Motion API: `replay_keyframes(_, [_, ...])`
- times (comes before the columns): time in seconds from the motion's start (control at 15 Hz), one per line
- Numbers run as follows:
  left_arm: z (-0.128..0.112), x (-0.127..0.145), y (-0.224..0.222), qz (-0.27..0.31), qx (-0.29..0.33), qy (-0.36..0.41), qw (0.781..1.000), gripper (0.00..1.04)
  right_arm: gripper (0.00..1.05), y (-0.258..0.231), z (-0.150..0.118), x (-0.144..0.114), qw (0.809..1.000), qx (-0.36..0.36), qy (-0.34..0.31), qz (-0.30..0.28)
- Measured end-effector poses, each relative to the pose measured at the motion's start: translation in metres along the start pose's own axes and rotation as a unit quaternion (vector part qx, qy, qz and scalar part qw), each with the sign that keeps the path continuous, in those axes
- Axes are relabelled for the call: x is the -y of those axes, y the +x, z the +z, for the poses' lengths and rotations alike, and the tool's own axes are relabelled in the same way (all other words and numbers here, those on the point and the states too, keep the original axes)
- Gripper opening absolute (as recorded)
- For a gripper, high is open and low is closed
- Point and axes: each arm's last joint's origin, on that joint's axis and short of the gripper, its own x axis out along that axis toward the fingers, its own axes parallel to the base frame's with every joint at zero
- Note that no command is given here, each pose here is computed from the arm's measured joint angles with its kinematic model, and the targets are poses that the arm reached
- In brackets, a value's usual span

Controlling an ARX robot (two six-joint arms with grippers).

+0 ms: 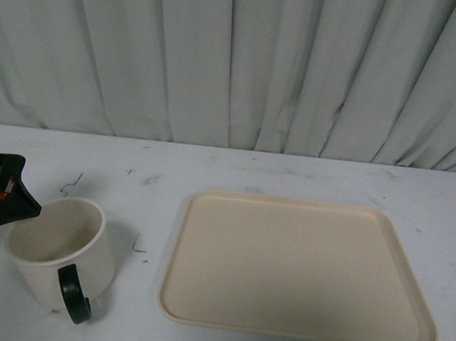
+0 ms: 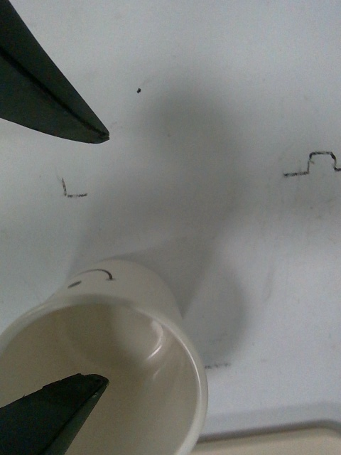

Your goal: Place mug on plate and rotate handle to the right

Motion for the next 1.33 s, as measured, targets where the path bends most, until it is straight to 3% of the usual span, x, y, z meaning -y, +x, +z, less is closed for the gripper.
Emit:
replay_keyframes(0.33, [-0.006, -0.001, 0.021, 0.004, -0.017, -0.002, 1.000, 0.97, 0.98, 0.000, 0.000, 0.000, 1.000, 0.000, 0.000, 0.000])
replay_keyframes(0.4, [-0.006, -0.001, 0.025, 0.010, -0.019, -0.003, 1.000, 0.84, 0.98, 0.000, 0.000, 0.000, 1.000, 0.000, 0.000, 0.000])
replay_keyframes(0.53, [-0.011, -0.001, 0.032, 0.010, -0.028, -0.015, 0.999, 0.50, 0.98, 0.000, 0.000, 0.000, 1.000, 0.000, 0.000, 0.000])
replay_keyframes(0.8, [-0.012, 0.007, 0.023, 0.008, -0.032, -0.021, 0.999, 0.04, 0.98, 0.000, 0.000, 0.000, 1.000, 0.000, 0.000, 0.000])
replay_keyframes(1.0, [0.005, 0.030, -0.012, 0.000, 0.014, -0.008, 1.000, 0.03, 0.98, 0.000, 0.000, 0.000, 1.000, 0.000, 0.000, 0.000])
replay_keyframes(1.33, [0.031, 0.140, -0.029, -0.080, 0.062, 0.062, 0.993, 0.03, 0.98, 0.000, 0.000, 0.000, 1.000, 0.000, 0.000, 0.000])
